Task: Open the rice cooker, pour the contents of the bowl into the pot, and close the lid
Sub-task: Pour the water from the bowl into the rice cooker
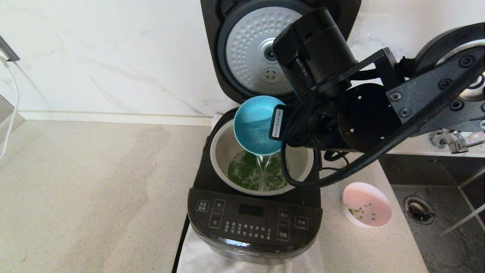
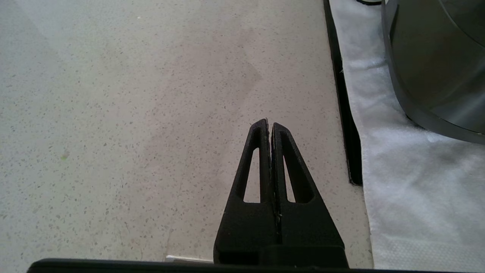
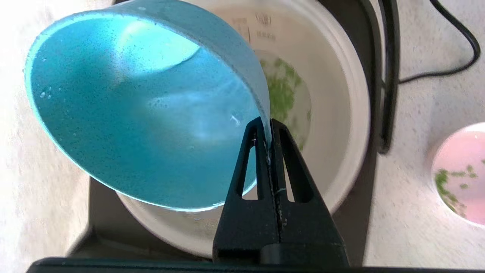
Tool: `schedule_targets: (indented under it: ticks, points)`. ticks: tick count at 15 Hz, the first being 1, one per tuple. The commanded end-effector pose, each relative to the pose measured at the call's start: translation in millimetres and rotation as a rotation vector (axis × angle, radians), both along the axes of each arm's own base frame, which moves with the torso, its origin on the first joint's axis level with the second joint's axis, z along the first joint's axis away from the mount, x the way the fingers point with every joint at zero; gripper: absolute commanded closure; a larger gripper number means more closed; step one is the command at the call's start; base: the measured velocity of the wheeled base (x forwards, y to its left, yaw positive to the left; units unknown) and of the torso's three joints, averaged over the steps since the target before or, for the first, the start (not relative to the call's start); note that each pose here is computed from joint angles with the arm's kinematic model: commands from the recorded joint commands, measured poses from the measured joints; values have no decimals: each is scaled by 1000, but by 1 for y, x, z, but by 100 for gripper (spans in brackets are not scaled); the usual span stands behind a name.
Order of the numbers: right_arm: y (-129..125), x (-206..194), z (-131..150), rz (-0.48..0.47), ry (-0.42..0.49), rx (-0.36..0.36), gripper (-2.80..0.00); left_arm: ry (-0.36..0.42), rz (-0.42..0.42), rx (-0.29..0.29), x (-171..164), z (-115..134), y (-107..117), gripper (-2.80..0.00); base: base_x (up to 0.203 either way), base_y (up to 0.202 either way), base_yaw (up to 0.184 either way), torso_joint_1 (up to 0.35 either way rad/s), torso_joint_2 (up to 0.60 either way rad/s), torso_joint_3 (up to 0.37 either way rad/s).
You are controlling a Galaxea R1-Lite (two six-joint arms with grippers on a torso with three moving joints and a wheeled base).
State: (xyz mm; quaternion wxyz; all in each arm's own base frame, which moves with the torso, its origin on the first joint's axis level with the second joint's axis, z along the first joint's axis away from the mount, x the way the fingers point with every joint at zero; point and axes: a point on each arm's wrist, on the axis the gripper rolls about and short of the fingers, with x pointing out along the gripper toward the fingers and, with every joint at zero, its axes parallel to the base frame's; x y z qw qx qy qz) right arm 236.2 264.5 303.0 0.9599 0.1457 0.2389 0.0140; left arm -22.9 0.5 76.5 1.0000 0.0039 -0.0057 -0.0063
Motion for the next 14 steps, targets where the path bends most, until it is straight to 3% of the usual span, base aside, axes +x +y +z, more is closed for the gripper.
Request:
schedule_targets:
  ticks: [1,7,14]
  points:
    - [6,6,-5,-17,-17,7,0,8,0,0,1,-2,0,0,0,0,0,0,0,0]
    - [7,8,-4,-60,-129,74,0,8,0,0,1,-2,0,0,0,0,0,0,0,0]
    - [-2,8,-33,-53,-242,75,0,8,0,0,1,-2,0,0,0,0,0,0,0,0]
